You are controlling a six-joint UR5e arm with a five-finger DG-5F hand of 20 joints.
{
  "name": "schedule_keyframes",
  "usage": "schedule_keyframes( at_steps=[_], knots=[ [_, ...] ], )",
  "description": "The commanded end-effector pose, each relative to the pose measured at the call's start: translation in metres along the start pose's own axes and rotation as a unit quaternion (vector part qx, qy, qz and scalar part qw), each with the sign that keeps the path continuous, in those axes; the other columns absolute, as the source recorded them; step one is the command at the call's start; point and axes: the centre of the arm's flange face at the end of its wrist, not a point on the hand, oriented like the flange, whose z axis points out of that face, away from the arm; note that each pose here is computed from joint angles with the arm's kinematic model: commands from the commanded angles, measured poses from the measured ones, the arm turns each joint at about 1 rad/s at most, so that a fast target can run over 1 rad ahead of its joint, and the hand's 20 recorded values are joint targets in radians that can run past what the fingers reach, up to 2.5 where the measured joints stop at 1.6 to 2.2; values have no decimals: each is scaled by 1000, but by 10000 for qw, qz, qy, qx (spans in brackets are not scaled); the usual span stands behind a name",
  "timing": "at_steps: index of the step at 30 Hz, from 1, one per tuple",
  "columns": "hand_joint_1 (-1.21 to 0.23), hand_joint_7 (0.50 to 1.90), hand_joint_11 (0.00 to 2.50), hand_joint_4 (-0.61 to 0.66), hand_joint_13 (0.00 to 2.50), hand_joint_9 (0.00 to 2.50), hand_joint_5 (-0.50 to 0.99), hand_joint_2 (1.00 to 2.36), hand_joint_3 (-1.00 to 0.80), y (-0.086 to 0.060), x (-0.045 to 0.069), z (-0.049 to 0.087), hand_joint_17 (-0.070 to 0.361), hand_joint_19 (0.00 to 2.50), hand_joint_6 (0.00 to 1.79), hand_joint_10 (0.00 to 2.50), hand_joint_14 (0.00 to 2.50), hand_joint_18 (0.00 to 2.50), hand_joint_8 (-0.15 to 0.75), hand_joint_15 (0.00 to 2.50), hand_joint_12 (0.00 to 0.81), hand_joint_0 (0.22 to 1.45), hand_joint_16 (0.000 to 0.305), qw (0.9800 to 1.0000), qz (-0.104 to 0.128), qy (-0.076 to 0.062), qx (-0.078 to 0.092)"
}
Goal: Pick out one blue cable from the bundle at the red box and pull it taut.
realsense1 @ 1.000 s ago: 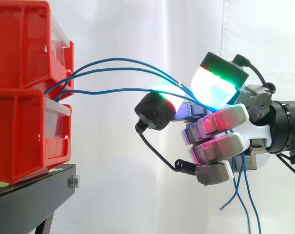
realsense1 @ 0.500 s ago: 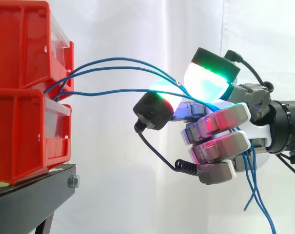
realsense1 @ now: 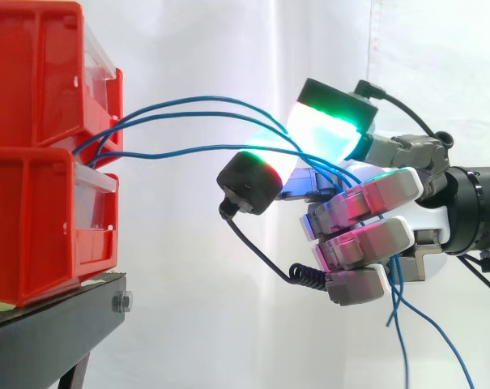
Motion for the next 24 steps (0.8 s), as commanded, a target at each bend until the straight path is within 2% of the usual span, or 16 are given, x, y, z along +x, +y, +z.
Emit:
schedule_keyframes(
  at_steps=[1, 4, 13, 24],
  knots=[
    [-344, 905, 638, -8, 1418, 1617, -36, 1370, -252, 0, 1, 1, 153, 635, 901, 21, 21, 1191, 319, 637, 434, 480, 68, 10000, 0, 0, -5],
    [-380, 898, 623, 1, 1419, 1617, -36, 1248, -247, -1, 1, 0, 151, 634, 898, 21, 22, 1189, 314, 636, 431, 503, 67, 10000, -6, 0, 3],
    [-450, 932, 630, 10, 1421, 1620, -37, 1000, -229, -1, 1, 0, 147, 643, 892, 23, 21, 1181, 309, 638, 423, 558, 65, 10000, -1, 5, 26],
    [-495, 940, 631, 6, 1429, 1638, -35, 1003, -237, -1, 1, 0, 145, 637, 886, 24, 23, 1184, 306, 640, 415, 552, 65, 10000, 0, 20, 35]
  ],
)
